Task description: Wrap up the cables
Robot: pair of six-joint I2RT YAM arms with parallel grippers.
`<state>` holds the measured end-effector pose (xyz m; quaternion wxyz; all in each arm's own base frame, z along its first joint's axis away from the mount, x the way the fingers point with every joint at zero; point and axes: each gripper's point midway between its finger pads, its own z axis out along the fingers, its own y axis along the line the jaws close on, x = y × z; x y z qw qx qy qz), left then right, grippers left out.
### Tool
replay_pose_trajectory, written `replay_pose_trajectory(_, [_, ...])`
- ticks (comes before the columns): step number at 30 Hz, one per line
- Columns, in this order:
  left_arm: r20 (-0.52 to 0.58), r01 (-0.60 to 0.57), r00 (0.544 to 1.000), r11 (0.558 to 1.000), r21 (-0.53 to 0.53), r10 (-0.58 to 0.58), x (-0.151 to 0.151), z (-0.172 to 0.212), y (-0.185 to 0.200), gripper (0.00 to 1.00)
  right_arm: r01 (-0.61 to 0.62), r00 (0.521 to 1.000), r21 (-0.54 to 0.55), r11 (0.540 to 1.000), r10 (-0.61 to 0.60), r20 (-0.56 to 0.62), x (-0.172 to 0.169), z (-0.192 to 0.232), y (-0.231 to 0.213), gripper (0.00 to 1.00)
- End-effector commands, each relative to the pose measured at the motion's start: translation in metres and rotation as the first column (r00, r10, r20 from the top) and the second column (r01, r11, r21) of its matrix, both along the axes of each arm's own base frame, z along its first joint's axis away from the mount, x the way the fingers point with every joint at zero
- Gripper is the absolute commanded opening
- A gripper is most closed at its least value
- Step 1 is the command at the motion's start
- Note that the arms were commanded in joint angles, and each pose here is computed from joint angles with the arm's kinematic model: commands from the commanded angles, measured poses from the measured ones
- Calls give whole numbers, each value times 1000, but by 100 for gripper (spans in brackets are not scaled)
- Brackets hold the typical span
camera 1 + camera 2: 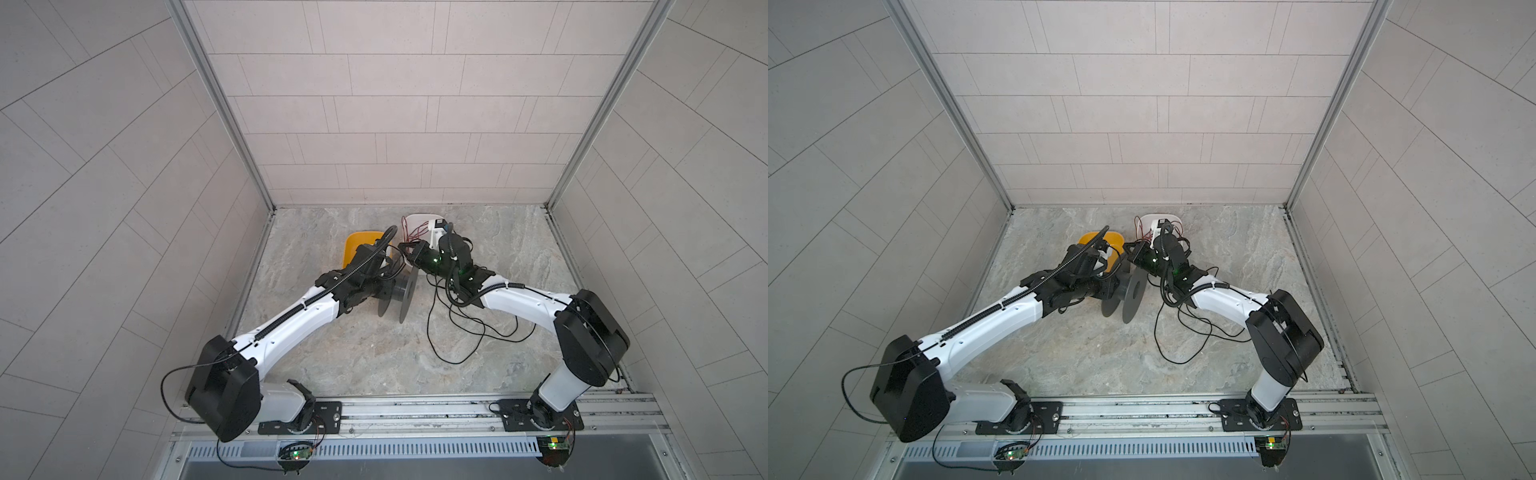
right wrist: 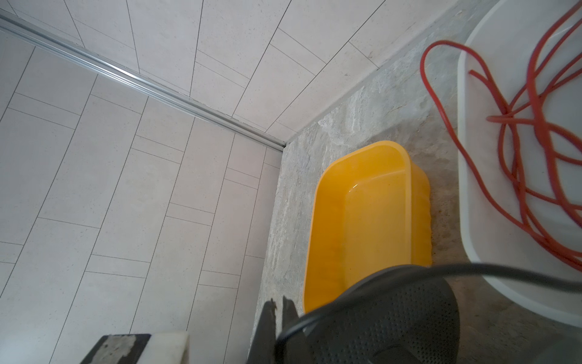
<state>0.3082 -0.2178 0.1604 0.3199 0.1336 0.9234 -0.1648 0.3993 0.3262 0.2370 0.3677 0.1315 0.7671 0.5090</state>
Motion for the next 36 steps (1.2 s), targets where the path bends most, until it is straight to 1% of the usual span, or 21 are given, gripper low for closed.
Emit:
replay_pose_trajectory(1, [-4, -21, 1000, 1000, 14, 22, 5, -2, 2, 38, 5, 1000, 27, 1000, -5, 5, 2, 2, 4, 0])
replay_pose_trajectory(4, [-18, -25, 1000, 999, 29, 25, 6, -4, 3, 32, -1, 1000, 33, 999, 0, 5, 1, 3, 4, 0])
replay_pose_trajectory(10, [-52, -20, 998, 998, 56, 23, 5, -6, 3, 13, -1, 1000, 24, 1000, 1, 5, 0, 1, 4, 0])
replay_pose_trajectory(11, [-51, -21, 998, 998, 56, 24, 6, -6, 3, 10, 3, 1000, 22, 1000, -3, 5, 1, 0, 2, 0])
replay_pose_trajectory(13, [-46, -23, 999, 998, 56, 25, 5, -3, 4, 8, 2, 1000, 21, 1000, -2, 4, 1, -1, 2, 0])
replay_pose_trajectory(15, [-38, -26, 999, 998, 56, 28, 5, 0, 5, 2, -2, 1000, 21, 1000, 1, 8, 1, -1, 2, 0])
replay_pose_trajectory(16, [-33, -29, 999, 998, 56, 30, 5, 2, 6, 0, -5, 1000, 22, 1000, 4, 14, 1, 0, 2, 0])
replay_pose_trajectory(22, [-17, -46, 999, 997, 69, 47, 5, 11, 11, 0, -15, 1000, 6, 1000, 14, 27, -1, 2, 2, 0])
replay_pose_trajectory(23, [-19, -47, 999, 997, 69, 48, 5, 12, 11, 0, -17, 999, 3, 1000, 17, 31, -1, 2, 2, 2])
replay_pose_trajectory(24, [-17, -49, 999, 996, 68, 50, 5, 15, 11, 0, -21, 999, 0, 1000, 21, 35, -1, 3, 2, 11])
replay_pose_trajectory(26, [-9, -56, 998, 996, 70, 57, 4, 20, 14, 0, -38, 998, -7, 999, 39, 43, -3, 4, 3, 34])
replay_pose_trajectory(28, [3, -61, 998, 996, 72, 61, 3, 26, 16, 0, -54, 997, -25, 998, 55, 51, -6, 6, 1, 48])
replay_pose_trajectory(32, [24, -71, 997, 995, 73, 69, 0, 41, 22, 0, -81, 994, -87, 993, 87, 66, -13, 10, -9, 64])
replay_pose_trajectory(34, [37, -72, 997, 995, 76, 69, -3, 49, 26, 0, -115, 991, -112, 987, 122, 50, -18, 11, -15, 68])
replay_pose_trajectory(36, [53, -67, 997, 996, 67, 63, -6, 59, 27, 0, -157, 986, -122, 980, 162, 31, -22, 13, -20, 70])
